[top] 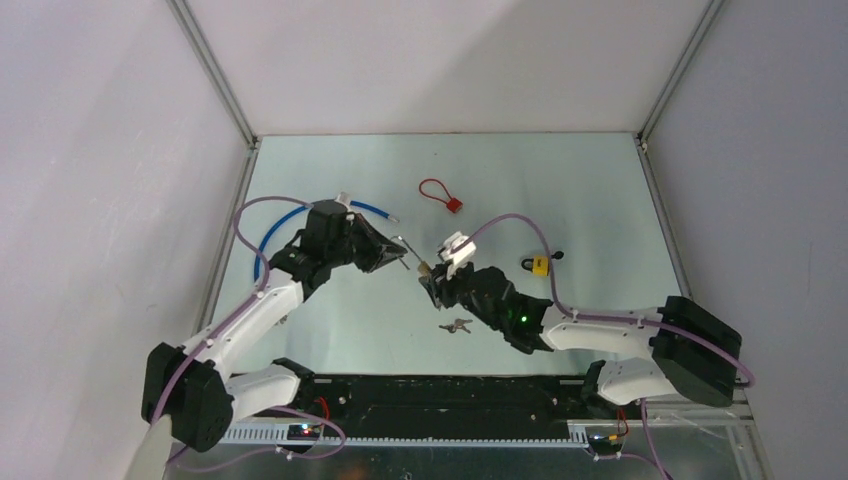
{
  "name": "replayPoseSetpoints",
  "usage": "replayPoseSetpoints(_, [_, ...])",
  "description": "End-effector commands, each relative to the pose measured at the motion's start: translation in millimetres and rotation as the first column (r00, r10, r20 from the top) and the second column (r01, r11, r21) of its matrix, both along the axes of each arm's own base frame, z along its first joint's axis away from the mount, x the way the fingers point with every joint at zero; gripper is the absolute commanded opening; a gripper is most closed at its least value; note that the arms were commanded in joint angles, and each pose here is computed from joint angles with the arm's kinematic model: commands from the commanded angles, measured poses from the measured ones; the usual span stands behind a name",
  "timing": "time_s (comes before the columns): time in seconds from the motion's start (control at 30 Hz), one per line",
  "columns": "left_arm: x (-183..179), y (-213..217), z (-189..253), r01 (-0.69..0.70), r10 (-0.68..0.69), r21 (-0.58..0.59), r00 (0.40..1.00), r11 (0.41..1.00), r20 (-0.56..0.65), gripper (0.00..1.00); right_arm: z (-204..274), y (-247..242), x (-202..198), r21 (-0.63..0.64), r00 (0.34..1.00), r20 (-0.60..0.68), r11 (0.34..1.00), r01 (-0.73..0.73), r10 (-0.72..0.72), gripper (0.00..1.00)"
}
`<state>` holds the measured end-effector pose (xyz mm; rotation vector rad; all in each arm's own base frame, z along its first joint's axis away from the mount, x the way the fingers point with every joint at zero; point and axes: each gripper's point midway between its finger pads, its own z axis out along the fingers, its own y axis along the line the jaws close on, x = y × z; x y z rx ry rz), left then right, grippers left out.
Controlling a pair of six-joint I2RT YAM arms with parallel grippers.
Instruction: Unlock with the key
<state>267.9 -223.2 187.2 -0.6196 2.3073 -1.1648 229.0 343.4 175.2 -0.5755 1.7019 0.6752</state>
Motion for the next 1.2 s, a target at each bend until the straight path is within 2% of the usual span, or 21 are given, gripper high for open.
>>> replayPoseSetpoints(0.0, [13, 22, 2, -0.026, 0.025, 0.046, 1.0, 0.999, 0.016, 0.0, 5, 0, 9, -0.122, 0.989, 0.136, 0.989, 0.078, -0.061, 0.6])
replayPoseSetpoints(0.07, [18, 31, -6, -0.042, 0.042, 0.082, 0.999, 0.996, 0.002, 0.0, -1, -1, 7, -0.143, 0.991, 0.121, 0.987, 0.076, -0.058, 0.68])
replayPoseSetpoints(0.2, [30, 38, -17, -0.05, 0.053, 0.112, 0.998, 0.992, -0.022, 0.0, -5, -7, 6, -0.135, 0.995, 0.068, 0.988, 0.076, -0.067, 0.73])
replayPoseSetpoints(0.4, [70, 34, -5, -0.05, 0.051, 0.124, 0.999, 0.991, -0.01, 0.0, -3, -23, 8, -0.088, 0.996, 0.028, 0.992, 0.092, -0.09, 0.75])
replayPoseSetpoints(0.57, [130, 31, 19, -0.063, 0.054, 0.144, 0.996, 0.987, 0.066, 0.0, -8, -35, 17, -0.084, 0.992, 0.0, 0.989, 0.123, -0.123, 0.75])
replayPoseSetpoints(0.7, [163, 37, 7, -0.067, 0.057, 0.172, 0.996, 0.983, 0.062, 0.0, -11, -41, 18, -0.083, 0.991, -0.016, 0.988, 0.132, -0.133, 0.75])
replayPoseSetpoints(0.83, [166, 60, -32, -0.074, 0.073, 0.244, 0.997, 0.967, 0.016, 0.0, -12, -48, 19, -0.084, 0.989, -0.018, 0.986, 0.143, -0.145, 0.75])
replayPoseSetpoints(1.0, [142, 97, -82, -0.09, 0.111, 0.353, 0.993, 0.931, -0.038, 0.0, -18, -55, 19, -0.084, 0.987, -0.031, 0.984, 0.154, -0.157, 0.75])
replayPoseSetpoints(1.17, [130, 127, -90, -0.141, 0.155, 0.407, 0.988, 0.902, -0.002, 0.0, -19, -59, 19, -0.084, 0.986, -0.04, 0.983, 0.161, -0.165, 0.75])
